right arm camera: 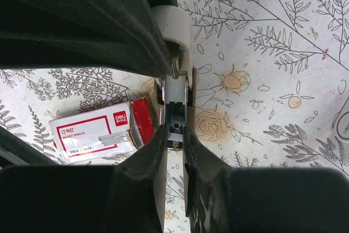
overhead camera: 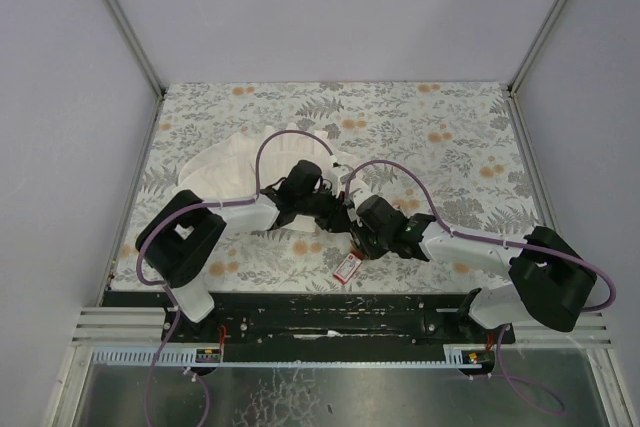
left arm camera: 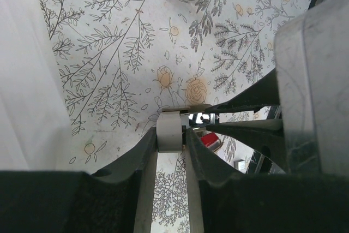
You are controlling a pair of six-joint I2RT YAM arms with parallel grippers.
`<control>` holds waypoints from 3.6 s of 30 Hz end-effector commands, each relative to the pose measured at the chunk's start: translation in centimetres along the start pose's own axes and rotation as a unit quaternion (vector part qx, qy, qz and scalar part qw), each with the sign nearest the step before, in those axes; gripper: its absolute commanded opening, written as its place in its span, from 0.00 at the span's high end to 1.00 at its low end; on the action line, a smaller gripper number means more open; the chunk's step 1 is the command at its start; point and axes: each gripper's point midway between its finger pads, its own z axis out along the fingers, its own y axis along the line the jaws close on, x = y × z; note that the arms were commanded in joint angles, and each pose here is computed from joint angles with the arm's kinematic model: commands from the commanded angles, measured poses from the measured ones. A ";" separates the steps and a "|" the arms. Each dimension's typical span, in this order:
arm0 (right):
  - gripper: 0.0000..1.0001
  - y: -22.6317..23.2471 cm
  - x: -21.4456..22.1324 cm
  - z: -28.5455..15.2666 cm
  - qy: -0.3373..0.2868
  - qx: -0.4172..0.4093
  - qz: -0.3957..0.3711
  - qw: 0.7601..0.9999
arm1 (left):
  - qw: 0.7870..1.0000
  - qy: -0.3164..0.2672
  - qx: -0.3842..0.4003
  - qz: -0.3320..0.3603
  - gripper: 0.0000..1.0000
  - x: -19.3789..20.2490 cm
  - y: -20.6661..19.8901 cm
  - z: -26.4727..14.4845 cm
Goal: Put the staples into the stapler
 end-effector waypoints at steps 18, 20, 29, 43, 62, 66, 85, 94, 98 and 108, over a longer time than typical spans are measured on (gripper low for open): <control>0.84 1.0 0.4 1.4 0.012 -0.001 -0.018 1.000 | 0.995 0.047 0.056 0.074 1.00 -0.1 -2.0 0.4; 0.84 1.0 0.6 1.5 0.014 0.002 -0.019 1.000 | 0.994 0.050 0.058 0.073 1.00 -0.1 -1.9 0.6; 0.85 1.3 1.1 1.8 0.023 -0.005 -0.021 1.000 | 0.994 0.060 0.057 0.076 1.00 -0.3 -1.5 1.1; 0.69 1.3 -0.1 1.0 0.007 0.003 -0.007 1.000 | 0.993 0.075 0.046 0.078 1.00 0.1 -1.0 1.3; 0.52 1.5 -2.5 -1.1 -0.042 0.002 0.023 0.999 | 0.993 0.085 0.007 0.076 0.95 0.1 -0.7 1.6; 0.46 1.6 -3.3 -2.0 -0.064 -0.002 0.038 0.997 | 0.994 0.082 -0.010 0.077 0.88 -0.2 -0.9 1.5; 0.33 -1.9 -4.4 -6.9 -0.183 0.020 0.218 0.958 | 0.978 0.015 -0.204 0.047 0.83 -1.5 0.1 -1.1; 0.32 0.4 -3.8 -5.6 -0.187 -0.066 0.349 0.916 | 0.955 0.010 -0.292 0.051 0.84 -0.4 0.1 -1.9; 0.34 0.9 -4.0 -5.0 -0.193 -0.086 0.385 0.898 | 0.948 0.018 -0.312 0.058 0.85 0.2 -0.2 -1.9; 0.45 1.4 -4.9 -3.4 -0.193 -0.095 0.396 0.893 | 0.938 0.042 -0.334 0.082 0.85 1.6 -1.1 -1.3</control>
